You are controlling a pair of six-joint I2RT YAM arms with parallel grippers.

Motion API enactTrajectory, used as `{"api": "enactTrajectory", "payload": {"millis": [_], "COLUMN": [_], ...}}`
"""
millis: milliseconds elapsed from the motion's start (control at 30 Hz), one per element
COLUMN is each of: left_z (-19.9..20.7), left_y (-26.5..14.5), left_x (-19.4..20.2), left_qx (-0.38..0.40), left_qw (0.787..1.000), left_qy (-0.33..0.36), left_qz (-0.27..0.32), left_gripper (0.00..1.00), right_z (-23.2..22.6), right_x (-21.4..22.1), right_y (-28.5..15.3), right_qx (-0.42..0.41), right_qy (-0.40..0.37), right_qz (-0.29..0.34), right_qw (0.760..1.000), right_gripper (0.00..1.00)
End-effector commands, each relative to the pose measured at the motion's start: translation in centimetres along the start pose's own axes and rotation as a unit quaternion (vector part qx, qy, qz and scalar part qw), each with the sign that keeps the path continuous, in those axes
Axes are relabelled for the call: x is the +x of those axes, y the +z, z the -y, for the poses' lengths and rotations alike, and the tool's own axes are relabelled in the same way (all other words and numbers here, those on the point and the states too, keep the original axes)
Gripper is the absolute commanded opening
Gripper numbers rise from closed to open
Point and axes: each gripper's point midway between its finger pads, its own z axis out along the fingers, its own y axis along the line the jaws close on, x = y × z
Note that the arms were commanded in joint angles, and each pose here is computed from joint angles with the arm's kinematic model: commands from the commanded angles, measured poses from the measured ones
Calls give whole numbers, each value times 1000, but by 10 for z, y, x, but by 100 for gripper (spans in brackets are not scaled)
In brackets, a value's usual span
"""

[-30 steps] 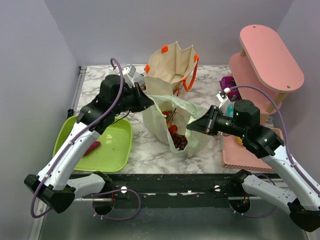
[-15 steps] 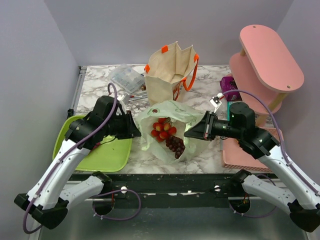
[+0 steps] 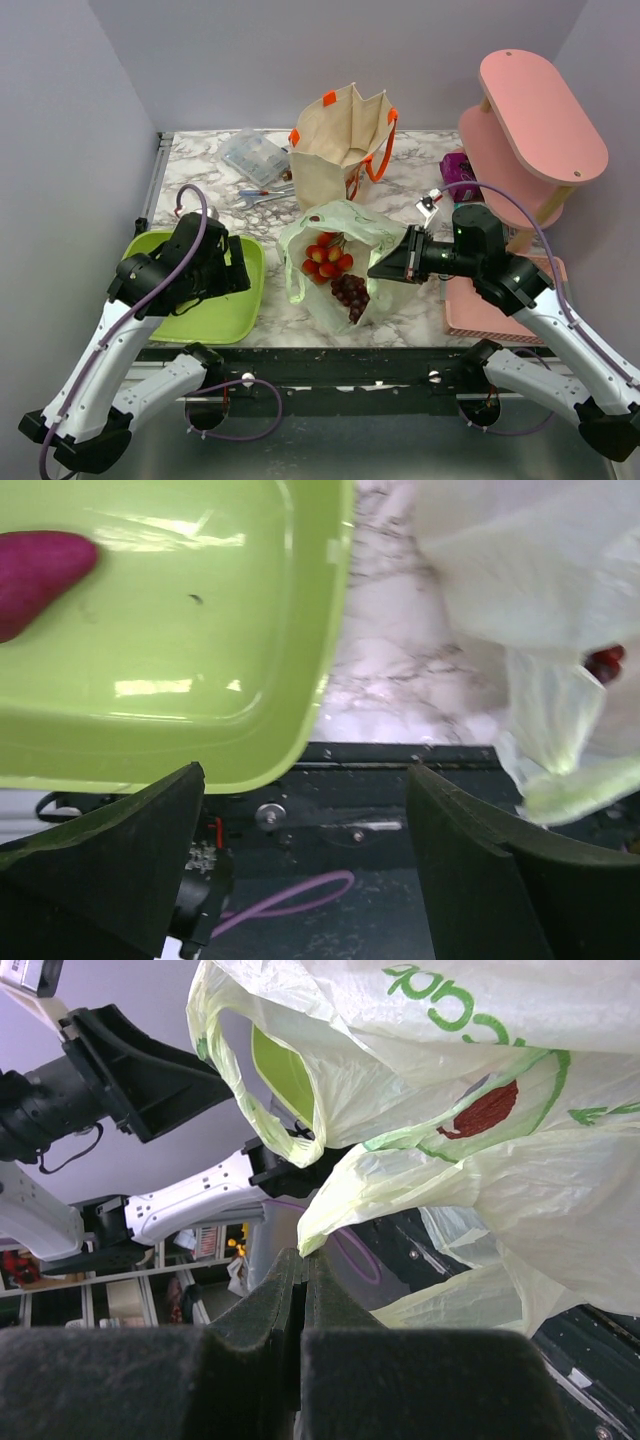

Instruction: Place the food into the grocery bag and tie it

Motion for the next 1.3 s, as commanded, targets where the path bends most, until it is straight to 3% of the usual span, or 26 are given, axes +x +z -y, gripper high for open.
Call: {"api": "enactTrajectory", "payload": {"millis": [0, 67, 467, 933, 1267], "left_z": [-54, -67, -99, -162, -205], "left_y": [7, 12, 54, 88, 96], "left_x": [-1, -2, -22, -26, -24], "left_qx": [-129, -154, -184, -263, -326], "left_qw": [990, 985, 972, 925, 896], "left_qy": [-41, -62, -135, -266, -294], "left_qz": [38, 52, 60, 64, 67], "left_gripper": [86, 92, 93, 98, 98], "right_z": [7, 9, 22, 39, 54], "right_x": [8, 9, 13, 20, 24], "right_y": [-2, -2, 0, 8, 13], "right_qx": [8, 14, 33, 65, 91], "right_qy": [-3, -4, -1, 14, 25], "right_qz": [-12, -13, -19, -45, -57], "right_qw": [1000, 1000, 999, 997, 994], "right_gripper": [1, 1, 1, 1, 1]}}
